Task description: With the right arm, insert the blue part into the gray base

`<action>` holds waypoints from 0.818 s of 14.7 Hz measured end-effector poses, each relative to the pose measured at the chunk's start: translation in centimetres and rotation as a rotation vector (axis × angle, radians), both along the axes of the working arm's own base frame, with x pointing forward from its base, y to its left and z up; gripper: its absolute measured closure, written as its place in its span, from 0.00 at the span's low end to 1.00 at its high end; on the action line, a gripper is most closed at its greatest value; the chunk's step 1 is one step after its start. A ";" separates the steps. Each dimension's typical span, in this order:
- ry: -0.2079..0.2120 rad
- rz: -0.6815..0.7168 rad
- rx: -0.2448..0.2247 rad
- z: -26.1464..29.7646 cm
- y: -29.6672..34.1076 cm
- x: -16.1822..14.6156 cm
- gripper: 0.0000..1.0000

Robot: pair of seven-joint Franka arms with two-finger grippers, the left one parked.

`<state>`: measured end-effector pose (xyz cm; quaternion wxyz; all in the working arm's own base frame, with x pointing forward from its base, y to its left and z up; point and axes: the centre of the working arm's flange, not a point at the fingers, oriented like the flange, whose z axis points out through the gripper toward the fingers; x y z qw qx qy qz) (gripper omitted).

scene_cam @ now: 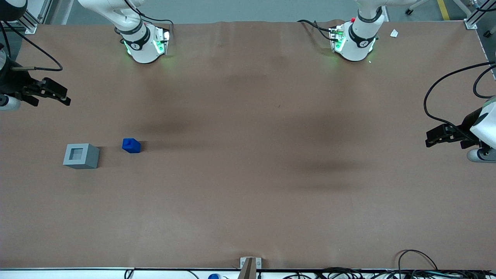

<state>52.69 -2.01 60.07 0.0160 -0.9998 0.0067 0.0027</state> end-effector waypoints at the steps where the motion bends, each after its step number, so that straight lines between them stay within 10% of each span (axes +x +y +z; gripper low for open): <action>1: 0.000 0.000 0.000 0.0 0.1 0.0 0.00; 12: 0.049 0.017 -0.011 -7.2 1.8 3.0 0.00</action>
